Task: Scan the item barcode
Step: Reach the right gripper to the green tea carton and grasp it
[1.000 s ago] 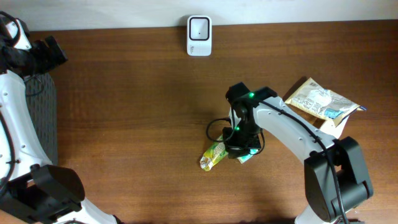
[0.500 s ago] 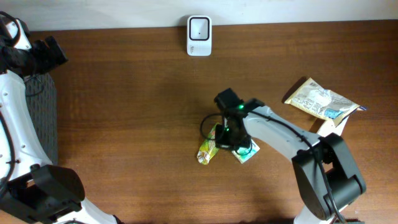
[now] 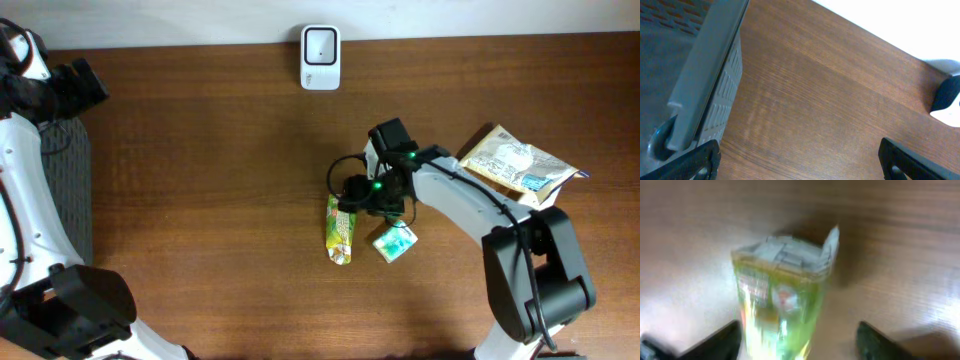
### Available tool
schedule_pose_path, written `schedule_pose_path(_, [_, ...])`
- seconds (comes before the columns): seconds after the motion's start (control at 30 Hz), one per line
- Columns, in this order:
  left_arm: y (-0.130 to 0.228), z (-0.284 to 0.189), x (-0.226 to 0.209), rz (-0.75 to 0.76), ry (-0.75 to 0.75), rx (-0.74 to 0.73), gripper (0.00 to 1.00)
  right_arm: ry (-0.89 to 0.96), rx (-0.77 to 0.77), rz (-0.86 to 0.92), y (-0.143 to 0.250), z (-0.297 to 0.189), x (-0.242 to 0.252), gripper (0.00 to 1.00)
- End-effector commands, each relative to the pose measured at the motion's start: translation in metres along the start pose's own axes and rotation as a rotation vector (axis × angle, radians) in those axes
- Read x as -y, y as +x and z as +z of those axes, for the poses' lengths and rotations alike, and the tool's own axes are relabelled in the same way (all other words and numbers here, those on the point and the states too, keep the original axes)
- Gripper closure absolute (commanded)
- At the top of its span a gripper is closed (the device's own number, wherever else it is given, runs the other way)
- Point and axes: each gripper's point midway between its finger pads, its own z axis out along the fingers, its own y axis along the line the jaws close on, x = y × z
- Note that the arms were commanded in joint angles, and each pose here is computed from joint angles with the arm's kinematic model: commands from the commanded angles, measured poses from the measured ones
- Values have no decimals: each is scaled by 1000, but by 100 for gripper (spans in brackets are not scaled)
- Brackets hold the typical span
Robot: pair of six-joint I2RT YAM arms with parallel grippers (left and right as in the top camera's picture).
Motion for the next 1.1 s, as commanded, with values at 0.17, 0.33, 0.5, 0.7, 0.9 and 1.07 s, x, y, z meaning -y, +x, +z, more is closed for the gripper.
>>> schedule_pose_path(0.17, [-1, 1, -8, -10, -21, 3, 1, 31, -152, -91, 45, 0, -40, 20])
schedule_pose_path(0.33, [-1, 1, -8, -10, -21, 3, 1, 213, -164, 31, 80, 31, -17, 26])
schedule_pose_path(0.5, [-1, 1, -8, -10, -21, 3, 1, 204, -145, 90, 81, 44, -2, 53])
schedule_pose_path(0.7, [-1, 1, -8, -10, -21, 3, 1, 180, -142, 104, 75, 47, -1, 47])
schedule_pose_path(0.9, [-1, 1, -8, -10, -21, 3, 1, 109, -99, 22, 55, 46, -12, 61])
schedule_pose_path(1.07, [-1, 1, -8, -10, -21, 3, 1, 109, -109, 26, 57, 48, -11, 96])
